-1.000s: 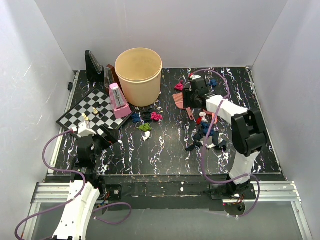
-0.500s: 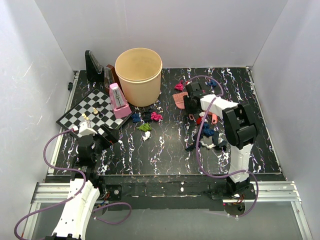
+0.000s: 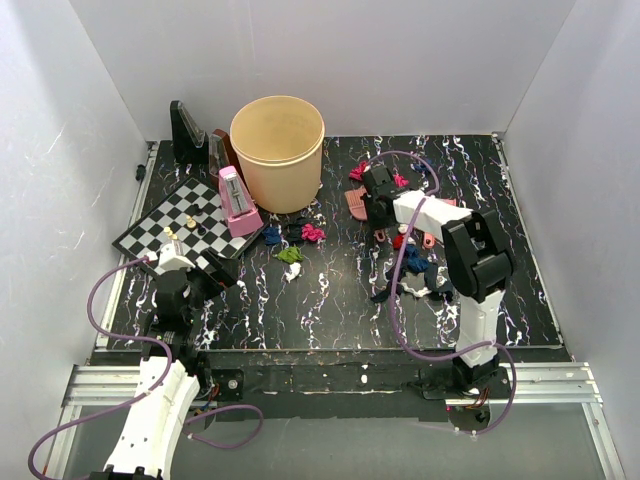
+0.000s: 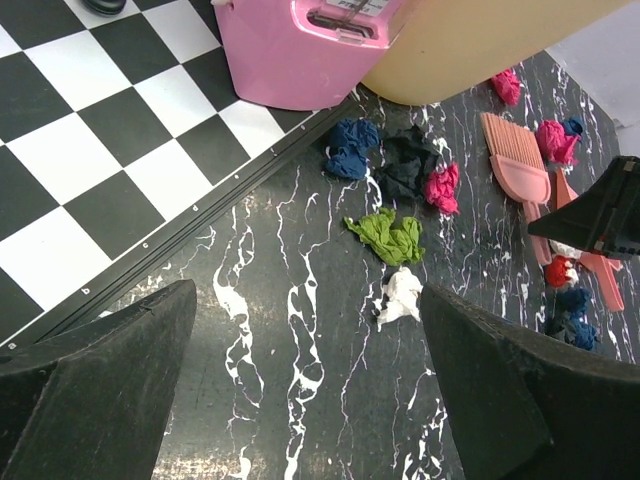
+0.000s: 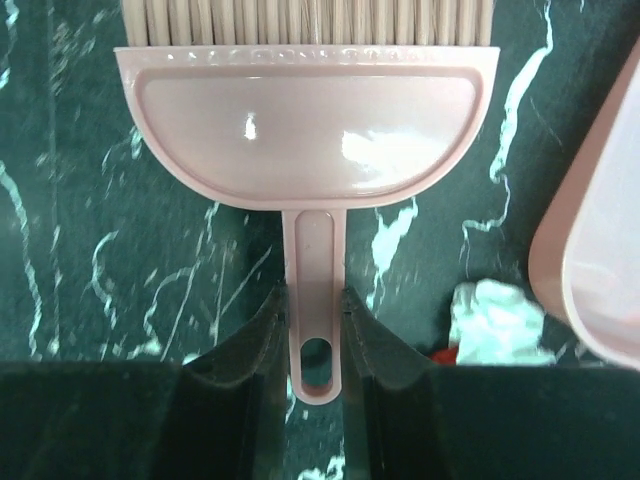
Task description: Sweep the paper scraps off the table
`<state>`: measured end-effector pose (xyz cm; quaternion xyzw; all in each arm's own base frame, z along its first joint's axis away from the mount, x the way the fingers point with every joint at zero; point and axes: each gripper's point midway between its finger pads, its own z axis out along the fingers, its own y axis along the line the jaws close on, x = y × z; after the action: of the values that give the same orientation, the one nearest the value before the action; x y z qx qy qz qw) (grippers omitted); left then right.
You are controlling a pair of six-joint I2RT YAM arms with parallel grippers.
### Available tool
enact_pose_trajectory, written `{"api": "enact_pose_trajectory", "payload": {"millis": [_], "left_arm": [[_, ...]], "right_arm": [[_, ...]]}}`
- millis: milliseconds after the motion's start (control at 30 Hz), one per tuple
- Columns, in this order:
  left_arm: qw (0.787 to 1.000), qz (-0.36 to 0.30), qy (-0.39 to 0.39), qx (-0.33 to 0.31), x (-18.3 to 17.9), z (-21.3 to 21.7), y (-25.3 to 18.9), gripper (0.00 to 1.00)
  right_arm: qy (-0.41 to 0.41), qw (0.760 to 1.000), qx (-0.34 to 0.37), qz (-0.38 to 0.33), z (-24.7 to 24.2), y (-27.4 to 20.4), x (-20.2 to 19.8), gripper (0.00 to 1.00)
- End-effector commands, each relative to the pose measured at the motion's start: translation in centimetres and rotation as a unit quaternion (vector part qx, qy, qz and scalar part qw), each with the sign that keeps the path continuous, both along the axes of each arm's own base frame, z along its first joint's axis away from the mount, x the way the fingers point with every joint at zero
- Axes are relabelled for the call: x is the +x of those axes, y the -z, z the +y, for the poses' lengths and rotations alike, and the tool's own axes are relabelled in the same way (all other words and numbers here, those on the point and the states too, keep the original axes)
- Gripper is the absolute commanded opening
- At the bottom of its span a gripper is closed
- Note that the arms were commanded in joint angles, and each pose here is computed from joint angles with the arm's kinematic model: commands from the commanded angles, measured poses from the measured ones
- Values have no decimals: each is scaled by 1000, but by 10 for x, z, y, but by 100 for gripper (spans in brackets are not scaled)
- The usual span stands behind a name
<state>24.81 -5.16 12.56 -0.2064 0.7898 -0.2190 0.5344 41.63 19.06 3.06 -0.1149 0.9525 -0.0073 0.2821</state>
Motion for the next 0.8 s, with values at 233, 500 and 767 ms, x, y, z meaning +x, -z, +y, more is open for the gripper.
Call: {"api": "enact_pose_trajectory", "payload": {"millis": [233,500,767], "left_arm": [[993,-1,89,-83,-6,-41,-30,92],[963,-41,197,-180,-10,-106,-109,91],[949,26,213,-232,-5,-173,-107,91]], "right_arm": [[-57,991,83,-83,29,-111,-62,20],[-100,985,124,-66,50,-137,-121,20],[-133,970,193,-71,61,-158,-177,20]]}}
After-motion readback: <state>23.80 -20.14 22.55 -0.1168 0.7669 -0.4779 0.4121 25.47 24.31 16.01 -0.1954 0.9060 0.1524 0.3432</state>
